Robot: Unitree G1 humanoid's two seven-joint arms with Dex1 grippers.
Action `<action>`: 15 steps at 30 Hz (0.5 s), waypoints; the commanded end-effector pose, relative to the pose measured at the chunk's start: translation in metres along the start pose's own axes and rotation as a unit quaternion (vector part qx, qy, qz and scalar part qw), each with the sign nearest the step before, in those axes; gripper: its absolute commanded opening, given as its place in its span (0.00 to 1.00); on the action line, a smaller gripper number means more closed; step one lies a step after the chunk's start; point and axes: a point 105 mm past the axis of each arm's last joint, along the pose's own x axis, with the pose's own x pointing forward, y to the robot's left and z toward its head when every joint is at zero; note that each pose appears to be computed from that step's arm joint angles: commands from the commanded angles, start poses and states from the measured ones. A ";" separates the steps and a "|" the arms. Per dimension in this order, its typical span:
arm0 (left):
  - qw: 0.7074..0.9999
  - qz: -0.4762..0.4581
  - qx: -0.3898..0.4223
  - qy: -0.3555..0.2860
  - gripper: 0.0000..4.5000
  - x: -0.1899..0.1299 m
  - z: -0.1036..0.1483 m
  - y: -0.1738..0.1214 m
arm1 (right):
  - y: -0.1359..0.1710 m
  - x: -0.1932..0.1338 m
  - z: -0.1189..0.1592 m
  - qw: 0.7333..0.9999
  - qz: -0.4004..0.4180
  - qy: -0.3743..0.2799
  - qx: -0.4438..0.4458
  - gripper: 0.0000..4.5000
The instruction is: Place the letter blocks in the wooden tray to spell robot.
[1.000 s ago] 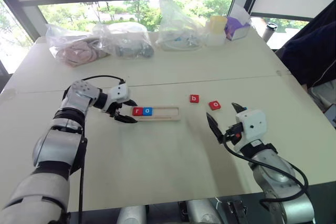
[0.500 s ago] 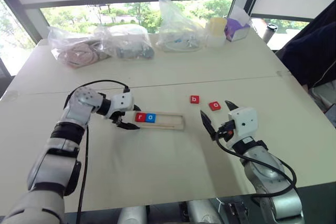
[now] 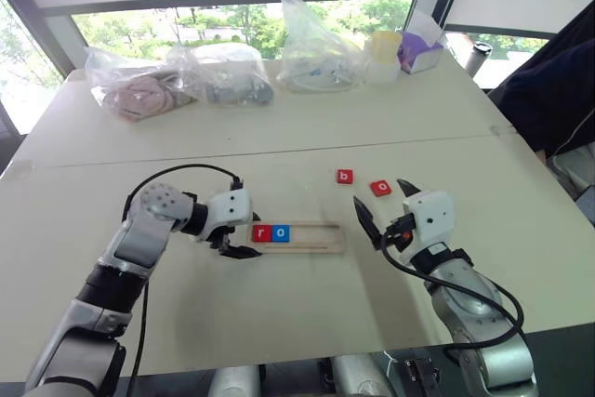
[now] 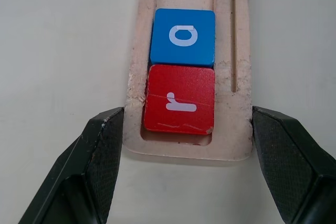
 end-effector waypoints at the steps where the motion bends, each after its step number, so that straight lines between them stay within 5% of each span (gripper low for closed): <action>1: 1.000 -0.007 -0.016 0.013 0.70 0.022 -0.003 -0.015 | -0.001 -0.001 0.011 1.000 0.000 -0.020 -0.004 1.00; 15: 0.999 -0.021 -0.024 0.004 0.70 0.031 0.006 -0.041 | -0.001 0.000 0.012 1.000 0.008 -0.015 -0.007 1.00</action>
